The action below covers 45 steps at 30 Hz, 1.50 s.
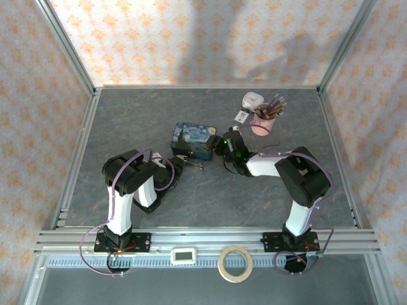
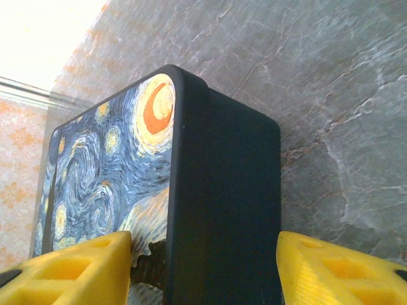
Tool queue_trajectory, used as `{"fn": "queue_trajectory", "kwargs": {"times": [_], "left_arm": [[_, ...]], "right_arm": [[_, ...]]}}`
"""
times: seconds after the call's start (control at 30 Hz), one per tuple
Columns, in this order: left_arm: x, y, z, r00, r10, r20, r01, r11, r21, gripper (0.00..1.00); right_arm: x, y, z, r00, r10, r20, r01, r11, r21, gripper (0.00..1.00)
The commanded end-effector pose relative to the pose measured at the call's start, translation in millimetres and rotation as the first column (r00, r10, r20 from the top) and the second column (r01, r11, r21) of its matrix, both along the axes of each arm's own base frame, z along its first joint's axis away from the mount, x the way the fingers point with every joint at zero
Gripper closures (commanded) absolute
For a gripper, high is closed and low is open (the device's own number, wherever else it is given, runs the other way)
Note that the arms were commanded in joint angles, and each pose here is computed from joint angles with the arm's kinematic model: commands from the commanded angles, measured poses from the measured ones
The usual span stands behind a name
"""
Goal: Unlock a padlock with a key
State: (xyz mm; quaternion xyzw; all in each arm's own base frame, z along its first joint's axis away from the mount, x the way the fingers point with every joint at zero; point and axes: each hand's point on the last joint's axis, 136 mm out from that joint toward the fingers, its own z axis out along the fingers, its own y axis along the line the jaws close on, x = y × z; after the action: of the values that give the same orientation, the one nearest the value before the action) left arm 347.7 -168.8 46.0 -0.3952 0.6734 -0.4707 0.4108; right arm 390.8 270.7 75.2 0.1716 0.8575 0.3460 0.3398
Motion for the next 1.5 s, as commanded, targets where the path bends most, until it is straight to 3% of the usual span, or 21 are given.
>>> {"fn": "queue_trajectory", "kwargs": {"times": [0.0,0.3,0.43,0.53,0.63,0.7,0.9,1.0,1.27,1.47], "left_arm": [[0.9,12.1,9.5,0.997,0.063,0.035,-0.063,0.998,-0.019,1.00],[-9.0,12.7,23.9,0.998,0.032,0.060,-0.031,0.999,-0.013,1.00],[-14.1,9.9,37.1,0.997,-0.004,0.077,0.003,1.000,0.005,1.00],[-18.8,6.8,43.5,0.997,-0.041,0.072,0.039,0.998,0.040,1.00],[-24.9,4.0,44.0,0.996,-0.085,0.034,0.081,0.991,0.103,1.00],[-28.4,1.6,44.8,0.993,-0.120,-0.002,0.119,0.979,0.166,1.00],[-44.0,2.8,50.8,0.972,-0.202,-0.122,0.234,0.884,0.405,1.00],[-55.9,7.2,50.3,0.956,-0.229,-0.184,0.290,0.833,0.472,1.00],[-89.4,-29.3,28.8,0.856,-0.395,-0.333,0.515,0.714,0.474,1.00],[-102.9,-74.4,9.2,0.771,-0.500,-0.394,0.637,0.618,0.461,1.00]], "right_arm": [[-0.7,-17.0,-13.4,0.998,-0.062,-0.029,0.060,0.996,-0.068,0.41],[14.2,-4.2,11.7,0.999,-0.006,0.039,0.010,0.996,-0.093,0.40],[19.5,6.0,36.7,0.993,0.058,0.107,-0.047,0.994,-0.101,0.35],[19.8,5.6,62.5,0.980,0.087,0.177,-0.066,0.990,-0.123,0.27],[17.3,-3.5,85.3,0.968,0.098,0.233,-0.056,0.982,-0.180,0.01],[14.4,-15.9,95.5,0.963,0.088,0.253,-0.026,0.971,-0.239,0.00],[-0.8,-77.7,103.0,0.954,-0.041,0.297,0.164,0.902,-0.399,0.00],[-10.3,-108.4,98.5,0.944,-0.108,0.312,0.243,0.867,-0.435,0.00],[-19.8,-146.0,88.3,0.929,-0.185,0.319,0.333,0.793,-0.510,0.00],[-15.9,-141.1,88.8,0.932,-0.175,0.316,0.320,0.805,-0.499,0.00]]}}
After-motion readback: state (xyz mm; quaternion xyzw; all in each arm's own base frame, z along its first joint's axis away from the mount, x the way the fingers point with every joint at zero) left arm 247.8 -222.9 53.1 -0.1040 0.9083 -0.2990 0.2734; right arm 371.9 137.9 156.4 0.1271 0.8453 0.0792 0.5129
